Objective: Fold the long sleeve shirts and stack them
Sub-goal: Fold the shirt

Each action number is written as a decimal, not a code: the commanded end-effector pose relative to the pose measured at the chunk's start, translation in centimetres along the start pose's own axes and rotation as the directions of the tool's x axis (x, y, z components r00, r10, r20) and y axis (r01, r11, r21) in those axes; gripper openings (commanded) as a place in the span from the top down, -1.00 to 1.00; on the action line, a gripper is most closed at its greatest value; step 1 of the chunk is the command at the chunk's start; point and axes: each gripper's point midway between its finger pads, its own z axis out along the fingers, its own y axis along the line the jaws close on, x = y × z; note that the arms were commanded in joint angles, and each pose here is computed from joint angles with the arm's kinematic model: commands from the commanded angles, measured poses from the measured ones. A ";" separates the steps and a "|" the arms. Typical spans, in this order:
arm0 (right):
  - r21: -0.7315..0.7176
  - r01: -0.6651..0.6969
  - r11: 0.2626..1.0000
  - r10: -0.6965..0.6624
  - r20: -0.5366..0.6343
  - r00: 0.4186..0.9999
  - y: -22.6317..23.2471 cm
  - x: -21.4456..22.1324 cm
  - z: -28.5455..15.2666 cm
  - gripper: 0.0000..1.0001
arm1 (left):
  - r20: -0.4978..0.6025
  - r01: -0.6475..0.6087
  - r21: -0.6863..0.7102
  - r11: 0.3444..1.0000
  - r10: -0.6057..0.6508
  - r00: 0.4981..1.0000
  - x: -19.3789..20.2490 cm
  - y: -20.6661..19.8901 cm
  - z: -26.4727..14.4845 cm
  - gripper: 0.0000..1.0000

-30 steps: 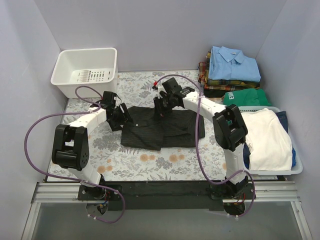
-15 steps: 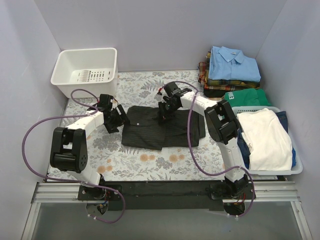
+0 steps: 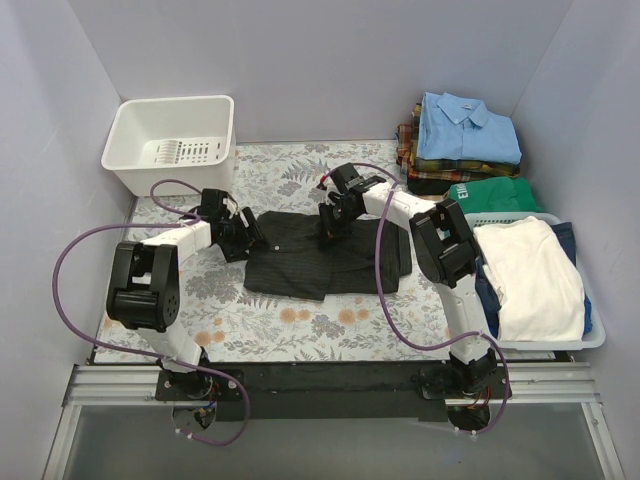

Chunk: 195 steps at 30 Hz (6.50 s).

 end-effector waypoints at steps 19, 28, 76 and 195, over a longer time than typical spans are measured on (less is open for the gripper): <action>0.044 -0.037 0.998 0.041 -0.070 0.997 -1.3 1.3 0.3 0.69 | 0.003 0.009 0.113 0.994 -0.009 1.000 -1.7 -0.7 1.4 1.00; 0.220 0.011 0.975 -0.029 0.078 0.996 -1.9 -1.3 -5.2 0.46 | 0.195 -0.074 0.037 0.997 0.066 0.979 -7.2 -3.3 -5.1 1.00; 0.086 0.164 0.983 -0.184 0.386 0.904 3.6 -8.3 -7.0 0.18 | 0.206 -0.099 0.026 0.995 0.092 0.974 -7.7 -4.2 -7.5 1.00; 0.235 -0.058 0.970 0.028 0.129 0.991 -4.1 0.2 -6.4 0.47 | 0.231 -0.380 0.010 0.925 0.368 0.901 -1.9 -23.6 -6.7 0.81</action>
